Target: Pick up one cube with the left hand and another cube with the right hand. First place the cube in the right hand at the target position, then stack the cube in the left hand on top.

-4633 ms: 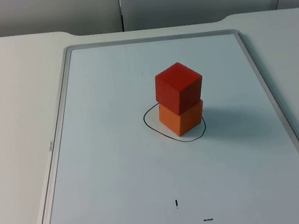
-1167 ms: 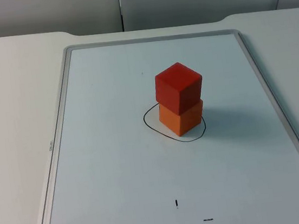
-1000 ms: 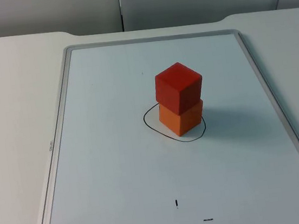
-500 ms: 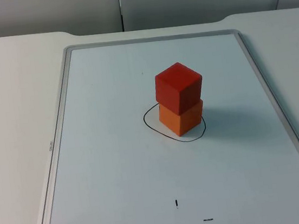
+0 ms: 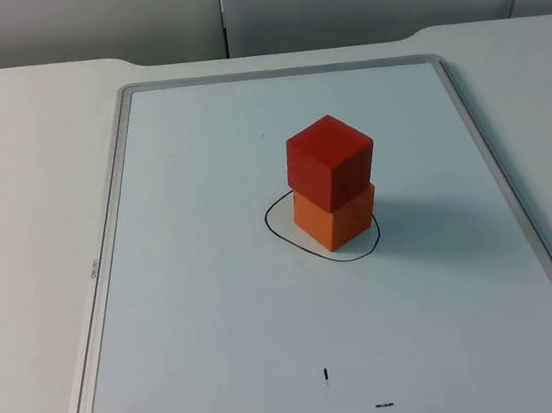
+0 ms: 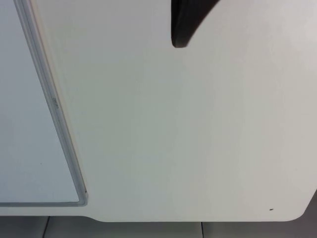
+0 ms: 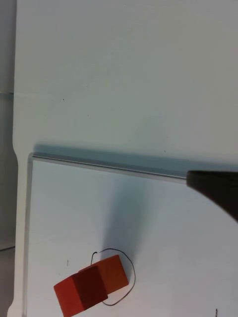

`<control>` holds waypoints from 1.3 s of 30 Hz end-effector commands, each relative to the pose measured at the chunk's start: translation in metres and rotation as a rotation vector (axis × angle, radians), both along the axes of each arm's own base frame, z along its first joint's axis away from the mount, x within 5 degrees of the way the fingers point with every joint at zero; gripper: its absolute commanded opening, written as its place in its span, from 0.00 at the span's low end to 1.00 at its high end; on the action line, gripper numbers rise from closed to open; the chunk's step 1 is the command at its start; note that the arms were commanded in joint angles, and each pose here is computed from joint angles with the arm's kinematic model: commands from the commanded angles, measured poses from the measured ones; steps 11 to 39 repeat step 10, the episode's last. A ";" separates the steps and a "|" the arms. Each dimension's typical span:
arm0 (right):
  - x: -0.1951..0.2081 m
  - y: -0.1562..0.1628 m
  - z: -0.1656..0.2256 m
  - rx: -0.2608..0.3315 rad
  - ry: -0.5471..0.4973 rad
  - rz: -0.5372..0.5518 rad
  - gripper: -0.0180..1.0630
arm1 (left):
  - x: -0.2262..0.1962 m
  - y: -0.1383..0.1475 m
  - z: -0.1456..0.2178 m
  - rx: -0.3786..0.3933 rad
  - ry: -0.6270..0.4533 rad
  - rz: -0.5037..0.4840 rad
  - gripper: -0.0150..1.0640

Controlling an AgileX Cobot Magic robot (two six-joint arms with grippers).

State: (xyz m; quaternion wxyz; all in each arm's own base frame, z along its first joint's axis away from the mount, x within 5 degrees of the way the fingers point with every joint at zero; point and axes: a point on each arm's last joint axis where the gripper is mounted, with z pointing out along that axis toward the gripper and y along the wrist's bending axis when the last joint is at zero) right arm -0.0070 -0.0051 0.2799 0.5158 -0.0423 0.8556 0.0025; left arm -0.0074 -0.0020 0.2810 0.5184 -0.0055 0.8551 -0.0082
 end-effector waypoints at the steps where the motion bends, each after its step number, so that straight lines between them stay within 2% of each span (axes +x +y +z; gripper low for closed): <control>1: 0.001 0.000 -0.001 -0.002 -0.007 -0.002 0.98 | 0.000 0.000 -0.001 -0.008 -0.005 0.005 0.99; 10: 0.000 0.001 -0.001 -0.002 -0.007 -0.139 0.98 | 0.000 0.000 -0.001 -0.008 -0.005 0.005 0.99; 39: 0.000 0.001 -0.001 -0.002 -0.007 -0.139 0.98 | 0.000 0.000 -0.001 -0.008 -0.005 0.005 0.99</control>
